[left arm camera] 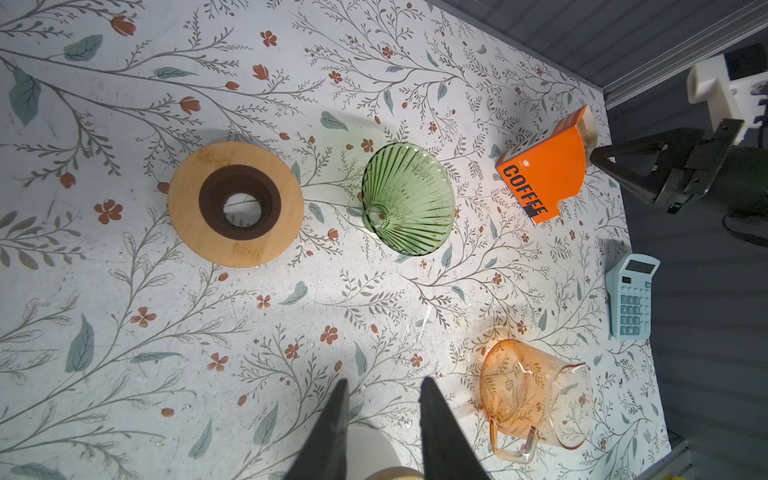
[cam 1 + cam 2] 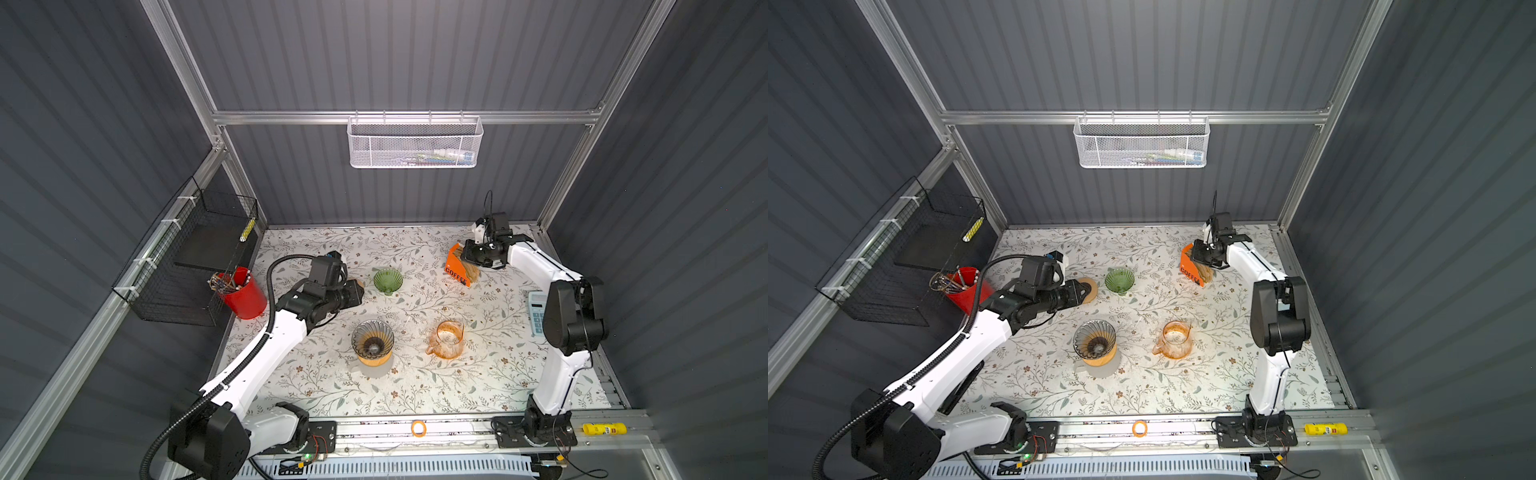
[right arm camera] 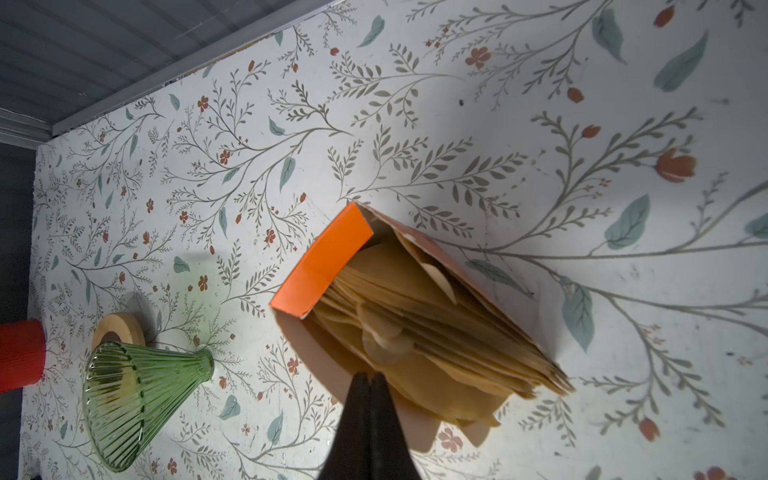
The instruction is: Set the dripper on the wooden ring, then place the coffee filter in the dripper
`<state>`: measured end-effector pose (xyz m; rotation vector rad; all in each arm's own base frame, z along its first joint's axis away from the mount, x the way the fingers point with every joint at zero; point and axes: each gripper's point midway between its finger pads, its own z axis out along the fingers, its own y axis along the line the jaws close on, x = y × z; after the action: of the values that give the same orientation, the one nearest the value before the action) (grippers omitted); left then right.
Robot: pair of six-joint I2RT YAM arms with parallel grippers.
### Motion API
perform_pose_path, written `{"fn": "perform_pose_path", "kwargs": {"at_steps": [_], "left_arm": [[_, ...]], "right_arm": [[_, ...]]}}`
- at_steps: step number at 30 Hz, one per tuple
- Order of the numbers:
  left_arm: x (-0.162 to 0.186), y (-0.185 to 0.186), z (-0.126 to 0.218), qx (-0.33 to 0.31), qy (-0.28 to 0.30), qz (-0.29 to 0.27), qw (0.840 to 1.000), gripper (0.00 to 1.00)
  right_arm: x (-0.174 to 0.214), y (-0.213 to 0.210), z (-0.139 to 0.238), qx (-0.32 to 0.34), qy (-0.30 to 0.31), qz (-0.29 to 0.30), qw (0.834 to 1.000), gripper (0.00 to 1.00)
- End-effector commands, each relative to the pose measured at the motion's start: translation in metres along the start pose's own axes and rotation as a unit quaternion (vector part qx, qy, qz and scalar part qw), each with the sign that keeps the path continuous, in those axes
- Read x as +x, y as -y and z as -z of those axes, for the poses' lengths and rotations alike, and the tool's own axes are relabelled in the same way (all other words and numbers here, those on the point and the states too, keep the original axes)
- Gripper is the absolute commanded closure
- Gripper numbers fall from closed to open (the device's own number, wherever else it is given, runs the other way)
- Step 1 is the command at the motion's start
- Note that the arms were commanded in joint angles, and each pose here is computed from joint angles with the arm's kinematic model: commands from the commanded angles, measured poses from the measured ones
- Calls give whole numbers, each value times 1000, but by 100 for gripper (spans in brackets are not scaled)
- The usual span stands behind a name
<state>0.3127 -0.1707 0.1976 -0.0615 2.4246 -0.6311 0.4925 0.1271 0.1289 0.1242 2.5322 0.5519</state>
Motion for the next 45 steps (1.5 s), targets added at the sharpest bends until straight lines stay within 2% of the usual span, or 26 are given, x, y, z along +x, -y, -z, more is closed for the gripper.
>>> {"fn": "perform_pose_path", "kwargs": {"at_steps": [1,7,11,13,40,45], "left_arm": [[6,-5,-1,-7,-5,-5,1000,70],[7,-4,0,-6,-6,-5,1000,69],[7,-4,-1,-6,-6,-4,1000,69],[7,-5,-1,-7,-7,-3,1000,69],[8,-7,-5,-13,-11,-10,1000,70],[8,-8,-5,-14,-11,-11,1000,70]], "right_arm": [[7,0,6,9,-4,8,1000,100],[9,1,8,10,-3,8,1000,100],[7,1,2,9,-6,10,1000,84],[4,1,1,9,-5,10,1000,81],[0,-1,-21,-1,-19,4,1000,77],[1,-3,-21,-2,-21,6,1000,80]]}}
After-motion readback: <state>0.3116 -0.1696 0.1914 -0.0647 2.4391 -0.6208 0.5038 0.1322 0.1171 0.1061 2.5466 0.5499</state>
